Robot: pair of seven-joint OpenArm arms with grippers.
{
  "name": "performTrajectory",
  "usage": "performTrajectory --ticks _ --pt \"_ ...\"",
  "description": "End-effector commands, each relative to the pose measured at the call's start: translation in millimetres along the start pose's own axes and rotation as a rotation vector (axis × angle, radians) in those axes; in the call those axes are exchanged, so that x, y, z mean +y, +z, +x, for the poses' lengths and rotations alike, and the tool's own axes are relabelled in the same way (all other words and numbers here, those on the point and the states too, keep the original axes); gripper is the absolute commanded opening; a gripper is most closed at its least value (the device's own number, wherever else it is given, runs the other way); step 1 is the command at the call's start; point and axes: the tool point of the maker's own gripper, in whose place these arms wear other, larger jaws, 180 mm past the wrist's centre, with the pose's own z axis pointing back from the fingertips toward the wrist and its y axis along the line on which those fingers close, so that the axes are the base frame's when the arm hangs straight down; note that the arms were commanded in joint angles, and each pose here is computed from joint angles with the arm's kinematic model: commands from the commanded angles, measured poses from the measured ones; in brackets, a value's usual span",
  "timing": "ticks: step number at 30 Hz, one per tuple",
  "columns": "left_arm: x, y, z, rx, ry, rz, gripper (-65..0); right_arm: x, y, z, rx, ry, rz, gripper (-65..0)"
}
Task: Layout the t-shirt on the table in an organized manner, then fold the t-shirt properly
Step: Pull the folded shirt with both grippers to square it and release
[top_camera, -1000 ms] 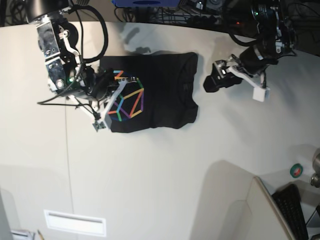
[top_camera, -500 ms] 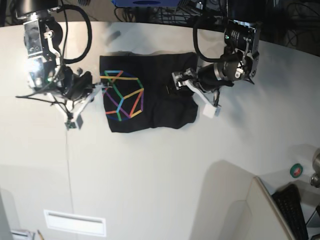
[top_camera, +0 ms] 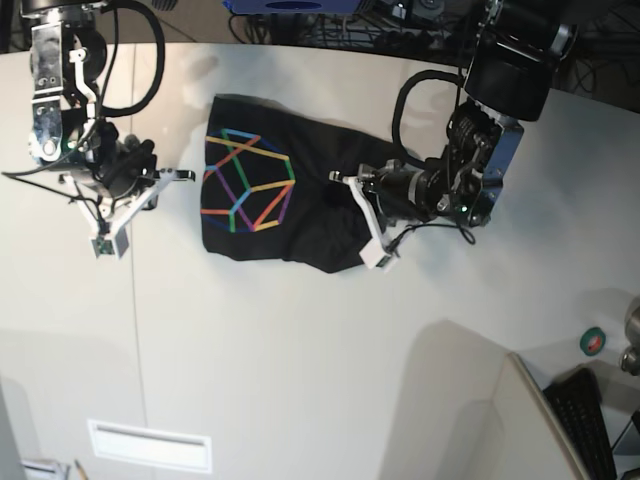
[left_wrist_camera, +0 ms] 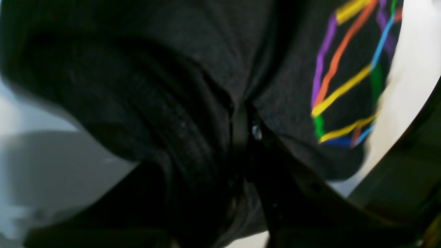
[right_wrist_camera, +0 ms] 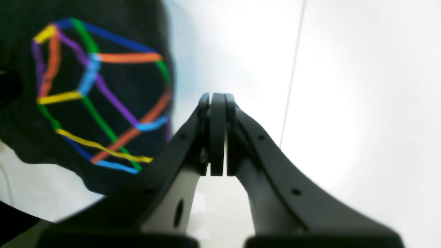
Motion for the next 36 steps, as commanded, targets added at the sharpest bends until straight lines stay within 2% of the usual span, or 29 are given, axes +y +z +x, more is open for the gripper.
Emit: performTrajectory --ticks 1,5,9,13,16,19,23,36 --pt "8 3 7 0.047 -0.095 0.051 -65.0 -1 4 13 -0.043 0.005 0.0 -65.0" --pt "9 -4 15 0.217 -0.475 0.159 -65.0 -3 4 7 -0.035 0.005 -0.004 -65.0" --pt "9 -10 23 0.332 -0.773 0.244 -65.0 -4 4 -1 -0.018 0.004 -0.006 -65.0" --pt "-16 -23 41 0.353 -1.01 0.287 -65.0 -21 8 -7 -0.014 -0.035 -0.042 -65.0" --pt "-40 -32 51 0.332 -1.152 0.315 -65.0 -33 10 -11 -0.011 -0.062 -0.069 -65.0" --pt "-61 -43 60 0.277 -1.234 0.311 -65.0 -43 13 -15 -0.005 -0.082 -0.09 -65.0" --pt "-74 -50 61 0.218 -1.292 0.293 -65.0 -47 15 -22 0.006 -0.09 -0.101 -65.0" --pt "-73 -49 68 0.21 -1.299 0.307 -65.0 -45 15 -31 0.025 -0.088 -0.096 -65.0"
